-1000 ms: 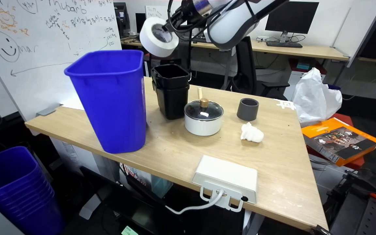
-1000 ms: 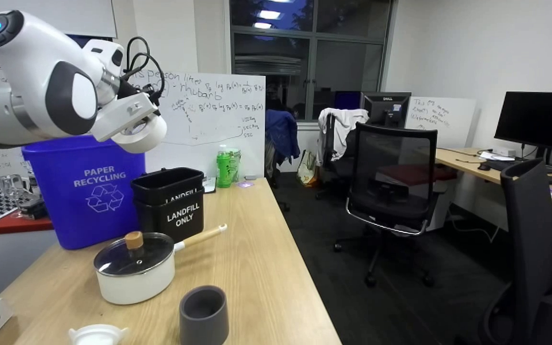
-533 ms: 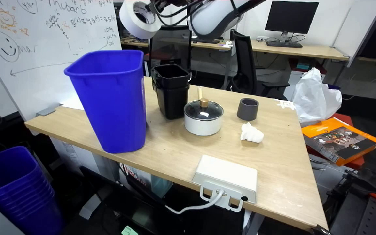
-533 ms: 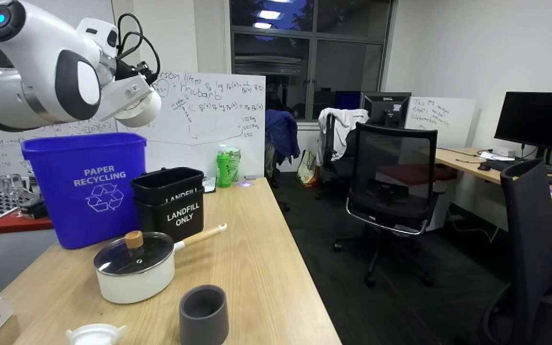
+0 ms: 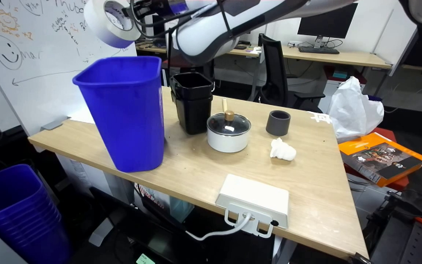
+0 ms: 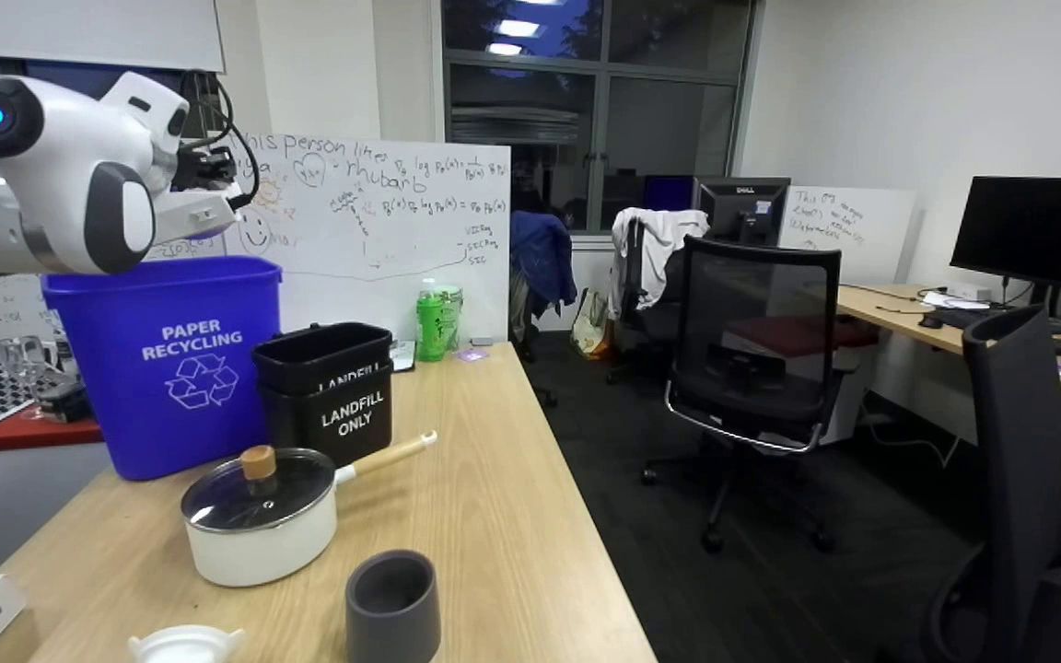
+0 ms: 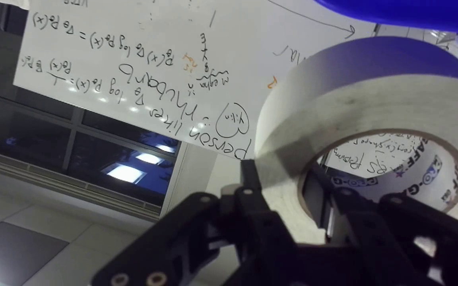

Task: Pick up the white tape and put it in the blue bin labelled 'paper recycling'.

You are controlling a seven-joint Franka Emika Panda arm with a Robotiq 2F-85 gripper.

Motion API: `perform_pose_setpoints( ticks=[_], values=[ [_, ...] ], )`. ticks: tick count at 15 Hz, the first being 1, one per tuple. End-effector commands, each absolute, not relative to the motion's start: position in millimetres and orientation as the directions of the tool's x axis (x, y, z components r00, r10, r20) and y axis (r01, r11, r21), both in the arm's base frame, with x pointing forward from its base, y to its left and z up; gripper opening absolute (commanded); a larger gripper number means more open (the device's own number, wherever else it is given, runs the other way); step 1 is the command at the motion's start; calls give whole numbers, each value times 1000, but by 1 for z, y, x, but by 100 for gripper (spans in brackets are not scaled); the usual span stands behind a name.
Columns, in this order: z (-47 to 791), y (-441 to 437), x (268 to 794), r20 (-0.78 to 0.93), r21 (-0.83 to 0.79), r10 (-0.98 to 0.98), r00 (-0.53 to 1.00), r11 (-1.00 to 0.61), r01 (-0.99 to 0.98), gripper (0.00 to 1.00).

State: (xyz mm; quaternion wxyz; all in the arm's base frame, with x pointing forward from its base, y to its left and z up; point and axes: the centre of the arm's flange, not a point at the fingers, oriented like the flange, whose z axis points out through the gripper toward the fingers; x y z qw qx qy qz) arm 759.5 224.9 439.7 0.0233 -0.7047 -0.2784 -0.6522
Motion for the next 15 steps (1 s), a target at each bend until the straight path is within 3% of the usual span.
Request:
perform_pose_setpoints(
  ticks=[1,7,11,15],
  values=[
    [439,232,771,956,282,286,-58,-851,443,55],
    [450,230,772,964,264,254,-85,-853,451,98],
    [458,214,773,961,275,264,-88,-856,437,100],
    [455,186,770,930,309,364,46,-844,439,100]
  ],
)
